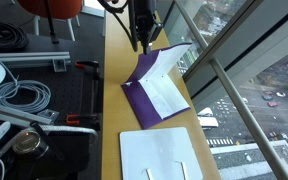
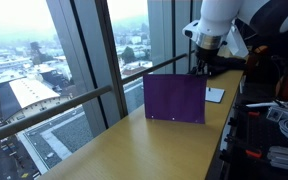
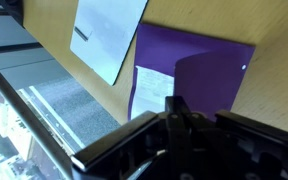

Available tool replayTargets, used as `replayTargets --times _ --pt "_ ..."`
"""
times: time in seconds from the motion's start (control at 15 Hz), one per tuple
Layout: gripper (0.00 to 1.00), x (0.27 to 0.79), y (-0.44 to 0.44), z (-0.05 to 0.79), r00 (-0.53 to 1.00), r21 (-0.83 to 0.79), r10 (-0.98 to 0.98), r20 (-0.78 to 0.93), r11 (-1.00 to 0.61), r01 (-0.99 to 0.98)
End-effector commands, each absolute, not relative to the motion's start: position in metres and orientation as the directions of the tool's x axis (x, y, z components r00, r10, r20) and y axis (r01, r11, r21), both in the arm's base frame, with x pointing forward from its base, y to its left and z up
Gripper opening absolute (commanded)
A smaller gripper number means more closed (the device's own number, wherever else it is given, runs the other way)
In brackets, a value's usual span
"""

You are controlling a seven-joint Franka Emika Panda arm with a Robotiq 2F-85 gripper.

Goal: Open the purple file holder

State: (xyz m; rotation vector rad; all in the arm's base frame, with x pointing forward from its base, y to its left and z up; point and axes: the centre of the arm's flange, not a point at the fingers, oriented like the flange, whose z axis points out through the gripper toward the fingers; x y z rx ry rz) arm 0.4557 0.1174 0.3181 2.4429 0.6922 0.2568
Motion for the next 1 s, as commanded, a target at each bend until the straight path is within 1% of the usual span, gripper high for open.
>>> replayTargets --times 0.0,0.47,0.93 --pt "0.00 0.435 0.140 0.329 0.836 0.612 0.548 0.017 -0.667 0.425" --pt "0.00 0.412 0.162 0.315 0.813 0.624 0.581 -0.022 -0.628 0.466" --pt "0.00 0.380 0.195 0.303 0.796 0.579 0.604 -0.033 -0.638 0.508"
